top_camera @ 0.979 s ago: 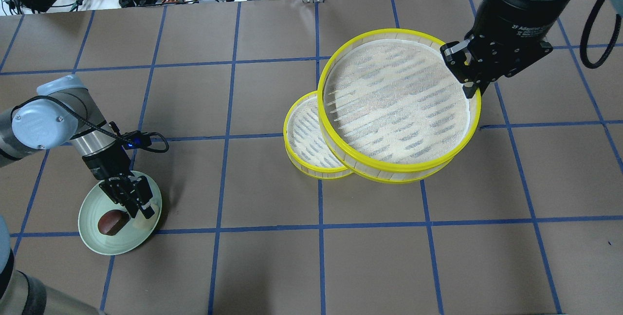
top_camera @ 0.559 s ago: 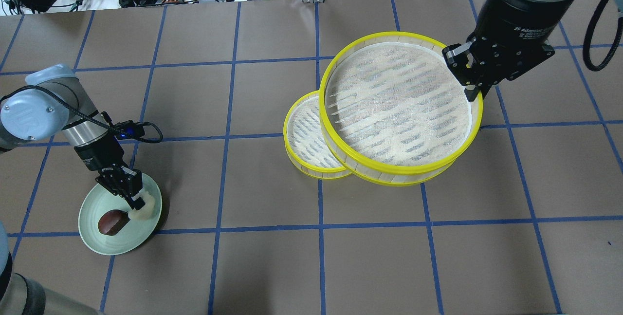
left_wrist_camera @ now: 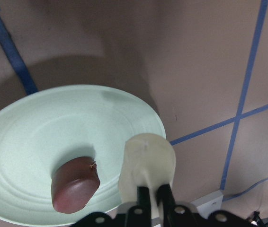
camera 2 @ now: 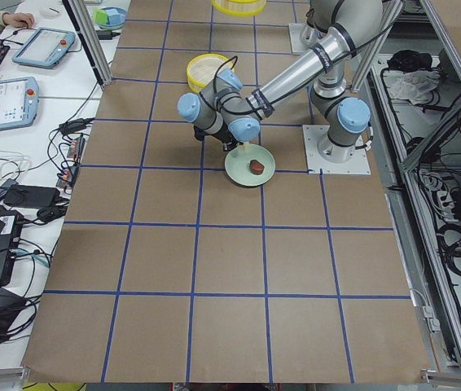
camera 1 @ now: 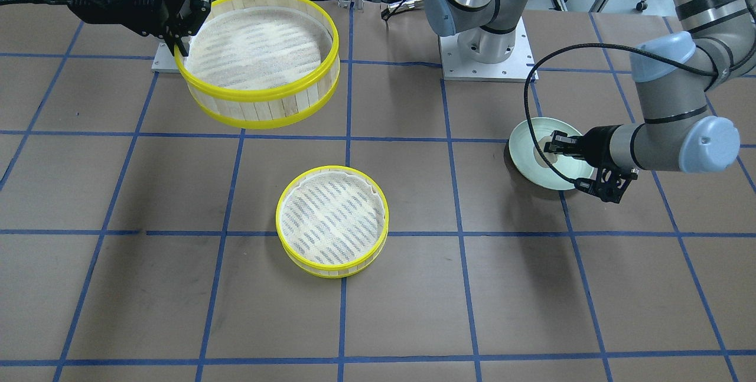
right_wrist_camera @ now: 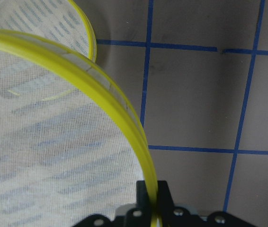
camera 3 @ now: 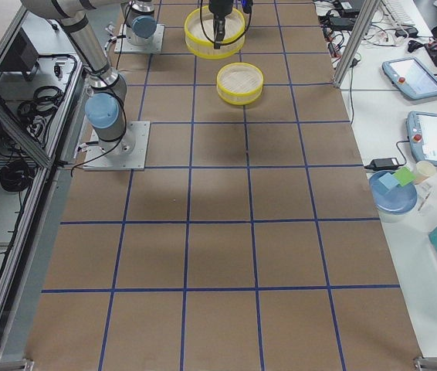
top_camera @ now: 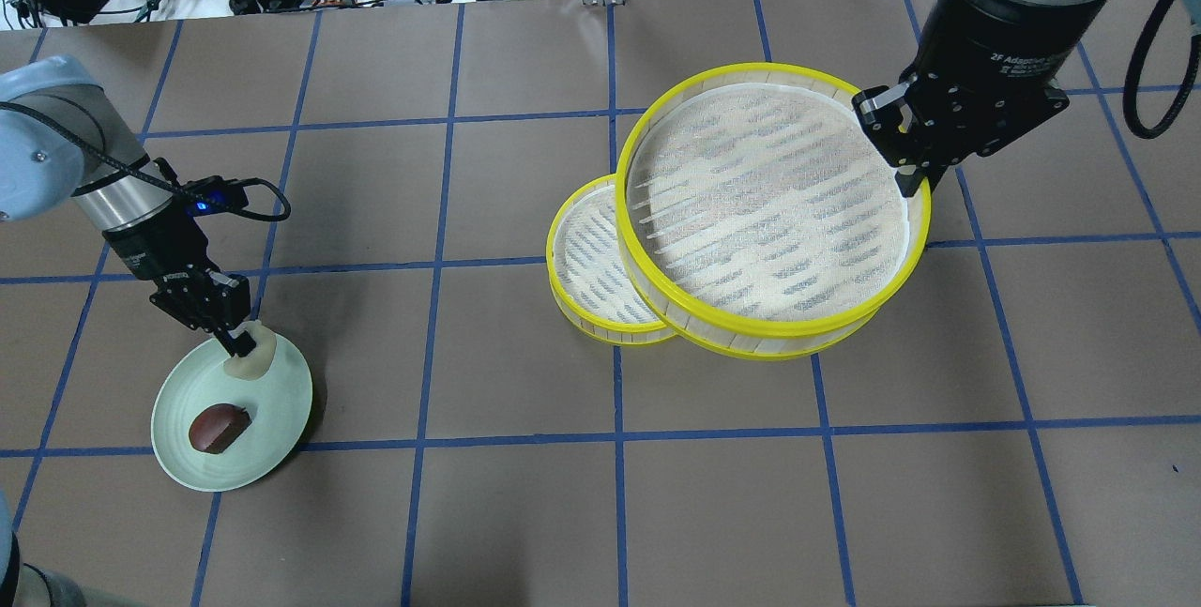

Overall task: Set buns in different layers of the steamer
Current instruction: 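Carry the white bun with the left gripper into the lower steamer tier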

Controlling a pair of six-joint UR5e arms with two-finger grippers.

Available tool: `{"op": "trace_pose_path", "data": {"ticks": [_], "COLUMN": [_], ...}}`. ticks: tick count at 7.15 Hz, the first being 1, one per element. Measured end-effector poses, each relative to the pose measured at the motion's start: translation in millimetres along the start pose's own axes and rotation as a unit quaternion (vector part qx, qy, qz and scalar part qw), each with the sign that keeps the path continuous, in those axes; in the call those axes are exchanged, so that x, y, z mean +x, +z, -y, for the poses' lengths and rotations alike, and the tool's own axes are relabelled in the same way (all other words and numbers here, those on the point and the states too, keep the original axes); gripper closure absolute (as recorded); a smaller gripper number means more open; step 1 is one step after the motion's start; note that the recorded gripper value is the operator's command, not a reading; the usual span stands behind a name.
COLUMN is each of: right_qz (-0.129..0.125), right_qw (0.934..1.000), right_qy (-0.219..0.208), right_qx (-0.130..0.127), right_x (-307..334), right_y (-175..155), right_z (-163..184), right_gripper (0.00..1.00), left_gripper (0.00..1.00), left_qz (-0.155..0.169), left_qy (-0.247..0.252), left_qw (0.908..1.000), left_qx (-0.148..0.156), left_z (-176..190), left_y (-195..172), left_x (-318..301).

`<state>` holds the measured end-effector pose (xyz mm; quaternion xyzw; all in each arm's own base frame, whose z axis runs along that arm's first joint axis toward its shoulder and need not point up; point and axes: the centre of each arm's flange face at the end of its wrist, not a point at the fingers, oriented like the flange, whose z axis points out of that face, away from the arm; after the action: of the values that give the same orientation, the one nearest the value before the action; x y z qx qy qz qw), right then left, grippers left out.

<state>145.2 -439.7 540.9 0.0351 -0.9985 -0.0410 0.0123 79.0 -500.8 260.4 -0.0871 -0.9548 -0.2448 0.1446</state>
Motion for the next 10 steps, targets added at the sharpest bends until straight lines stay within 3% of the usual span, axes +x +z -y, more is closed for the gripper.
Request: {"op": "trace_pose_path", "data": {"ticks": [4, 6, 8, 10], "right_qz": [0.0, 0.0, 0.0, -0.004], "right_qw": [1.0, 1.0, 1.0, 1.0], "right_qy": [-0.001, -0.002, -0.004, -0.003], "right_qx": [0.001, 0.0, 0.001, 0.0], "right_x": [-0.1, 0.0, 0.1, 0.7], "right_y": [0.1, 0.4, 0.8, 0.7], "right_z": [0.2, 0.2, 0.8, 0.5], "right_gripper": [1.0, 1.0, 1.0, 1.0], "left_gripper": [1.0, 1.0, 1.0, 1.0], "left_qz": [-0.037, -0.113, -0.176, -0.214], "left_qy": [-0.068, -0.083, -0.077, -0.053], "left_qw": [0.9893, 0.9727, 0.9585, 0.9546], "left_qx": [0.123, 0.185, 0.211, 0.2], "left_z": [30.0, 56.8, 79.6, 106.3], "left_y": [-62.5, -68.7, -61.2, -27.4], "left_x": [119.8, 179.1, 222.2, 255.6]}}
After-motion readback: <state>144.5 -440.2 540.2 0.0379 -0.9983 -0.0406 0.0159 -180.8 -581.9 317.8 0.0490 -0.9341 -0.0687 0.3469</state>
